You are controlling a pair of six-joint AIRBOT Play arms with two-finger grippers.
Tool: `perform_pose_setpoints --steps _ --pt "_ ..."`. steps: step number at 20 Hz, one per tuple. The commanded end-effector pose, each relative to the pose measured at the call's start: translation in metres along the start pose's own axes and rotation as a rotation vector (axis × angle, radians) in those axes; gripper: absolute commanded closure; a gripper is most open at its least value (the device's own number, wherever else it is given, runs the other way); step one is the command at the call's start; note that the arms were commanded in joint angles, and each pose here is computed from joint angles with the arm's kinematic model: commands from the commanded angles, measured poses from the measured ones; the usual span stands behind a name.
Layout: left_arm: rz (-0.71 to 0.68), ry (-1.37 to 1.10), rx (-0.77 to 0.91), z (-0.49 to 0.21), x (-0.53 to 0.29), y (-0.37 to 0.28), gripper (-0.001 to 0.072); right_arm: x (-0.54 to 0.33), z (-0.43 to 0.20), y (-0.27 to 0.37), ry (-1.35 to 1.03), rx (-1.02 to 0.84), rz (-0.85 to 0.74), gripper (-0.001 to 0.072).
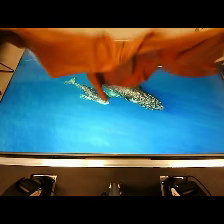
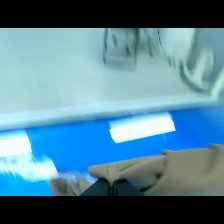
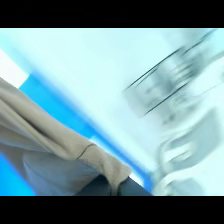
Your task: Fold the shirts.
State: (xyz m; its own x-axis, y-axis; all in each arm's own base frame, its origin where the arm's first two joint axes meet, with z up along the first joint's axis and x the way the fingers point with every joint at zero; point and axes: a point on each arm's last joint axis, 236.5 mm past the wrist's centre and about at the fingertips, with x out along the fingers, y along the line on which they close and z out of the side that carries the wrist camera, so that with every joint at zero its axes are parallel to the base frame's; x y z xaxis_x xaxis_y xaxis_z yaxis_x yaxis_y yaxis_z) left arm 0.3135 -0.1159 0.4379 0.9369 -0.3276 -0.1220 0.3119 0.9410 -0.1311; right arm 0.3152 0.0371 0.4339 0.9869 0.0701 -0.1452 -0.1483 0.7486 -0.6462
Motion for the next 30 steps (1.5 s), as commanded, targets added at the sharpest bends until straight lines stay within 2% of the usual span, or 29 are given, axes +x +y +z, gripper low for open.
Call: perform_pose_setpoints --steps 1,5,7,10,13,16,18,21,25,26,27,28,30 --pt "0.109 -0.162 -0.007 0.053 -0.068 0.030 0.0684 -0.065 0.017 -0.040 -0.089 0.071 -0.117 0.0698" --pt "0.118 -0.134 -0.045 0.046 -0.068 0.033 0.0684 -0.070 0.012 -0.035 -0.073 0.090 -0.092 0.0697" --pt "0.141 -0.015 -0.045 0.012 -0.045 0.039 0.0683 -0.053 -0.001 -0.021 -0.003 0.087 -0.043 0.0697" --pt "0.174 0.279 -0.049 -0.090 0.005 0.051 0.0682 -0.009 -0.072 0.048 0.339 0.086 0.198 0.0697" --pt "0.117 0.564 -0.114 -0.223 0.049 0.041 0.0682 0.026 -0.161 0.144 0.705 0.049 0.490 0.0697" --pt "0.081 0.825 -0.175 -0.369 0.067 0.028 0.0681 0.080 -0.231 0.219 0.828 0.056 0.571 0.0697" --pt "0.086 0.987 -0.241 -0.434 0.065 0.022 0.0681 0.108 -0.267 0.256 0.868 0.066 0.592 0.0697" --pt "0.108 1.054 -0.252 -0.464 0.080 0.026 0.0681 0.126 -0.300 0.291 0.954 0.081 0.639 0.0697" --pt "0.131 1.102 -0.280 -0.486 0.094 0.030 0.0676 0.130 -0.313 0.324 1.001 0.129 0.714 0.0695" --pt "0.128 1.126 -0.301 -0.488 0.091 0.027 0.0570 0.130 -0.313 0.326 0.999 0.138 0.720 0.0695" --pt "0.130 1.150 -0.298 -0.486 0.086 0.028 0.0317 0.130 -0.312 0.326 0.996 0.141 0.721 0.0695" --pt "0.137 1.193 -0.274 -0.480 0.079 0.034 0.0102 0.130 -0.312 0.327 0.997 0.141 0.722 0.0695" --pt "0.140 1.318 -0.100 -0.461 0.051 0.067 0.0085 0.128 -0.313 0.327 1.004 0.136 0.728 0.0695"
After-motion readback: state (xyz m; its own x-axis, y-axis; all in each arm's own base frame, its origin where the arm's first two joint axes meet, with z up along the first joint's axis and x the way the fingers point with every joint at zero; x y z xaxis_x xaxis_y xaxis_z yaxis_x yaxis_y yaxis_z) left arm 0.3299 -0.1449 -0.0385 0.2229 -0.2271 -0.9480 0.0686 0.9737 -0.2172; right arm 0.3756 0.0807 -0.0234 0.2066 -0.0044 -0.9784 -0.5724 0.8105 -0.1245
